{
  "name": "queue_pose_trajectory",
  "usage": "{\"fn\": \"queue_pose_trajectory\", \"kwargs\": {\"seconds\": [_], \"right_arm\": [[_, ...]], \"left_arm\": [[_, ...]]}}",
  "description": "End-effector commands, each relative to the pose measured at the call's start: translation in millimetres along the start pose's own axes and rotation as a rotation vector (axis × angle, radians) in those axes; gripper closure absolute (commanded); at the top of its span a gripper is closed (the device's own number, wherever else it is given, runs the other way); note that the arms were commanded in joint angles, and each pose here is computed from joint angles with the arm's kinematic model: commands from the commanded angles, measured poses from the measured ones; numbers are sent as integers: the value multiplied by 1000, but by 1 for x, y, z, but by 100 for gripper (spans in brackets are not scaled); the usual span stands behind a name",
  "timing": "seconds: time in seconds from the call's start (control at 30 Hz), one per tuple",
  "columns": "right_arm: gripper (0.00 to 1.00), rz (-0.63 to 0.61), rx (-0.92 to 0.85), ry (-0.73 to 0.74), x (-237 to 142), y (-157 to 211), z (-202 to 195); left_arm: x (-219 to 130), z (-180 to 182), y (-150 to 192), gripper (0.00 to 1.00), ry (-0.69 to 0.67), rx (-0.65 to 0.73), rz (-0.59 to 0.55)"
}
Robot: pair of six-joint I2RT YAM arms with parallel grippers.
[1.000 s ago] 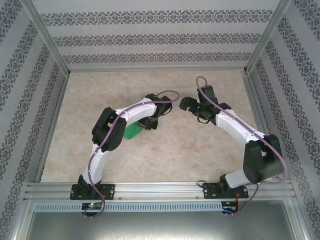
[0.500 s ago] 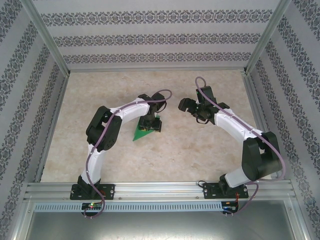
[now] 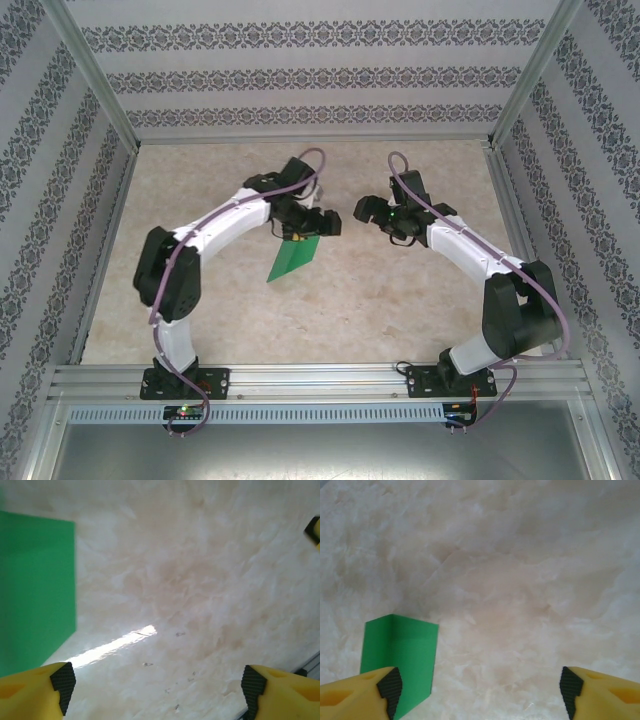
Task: Fold a paper plane with a square sheet of paper (pick it up from the middle)
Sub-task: Turn over the paper at the center of the table, then move the paper to the center of the table.
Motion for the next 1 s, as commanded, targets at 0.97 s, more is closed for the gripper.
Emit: {"fn": "queue_pose_trajectory", "kwargs": {"seconds": [0.97], "right_arm": [[58,524,-519,-29,111,158,193]], "left_arm": [[-113,225,42,0,-215,-650,-354]]}}
Point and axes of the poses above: each hand's point on the last joint's axis, 136 mm out from that joint toward the fingers, its own x axis out along the fingers, its own z axis along the line the jaws close on, y = z × x, the point moved 3 cm from there along -x, back along the fingers, and after that the axes turned 8 degrees about -x, right-handed, at the moved point
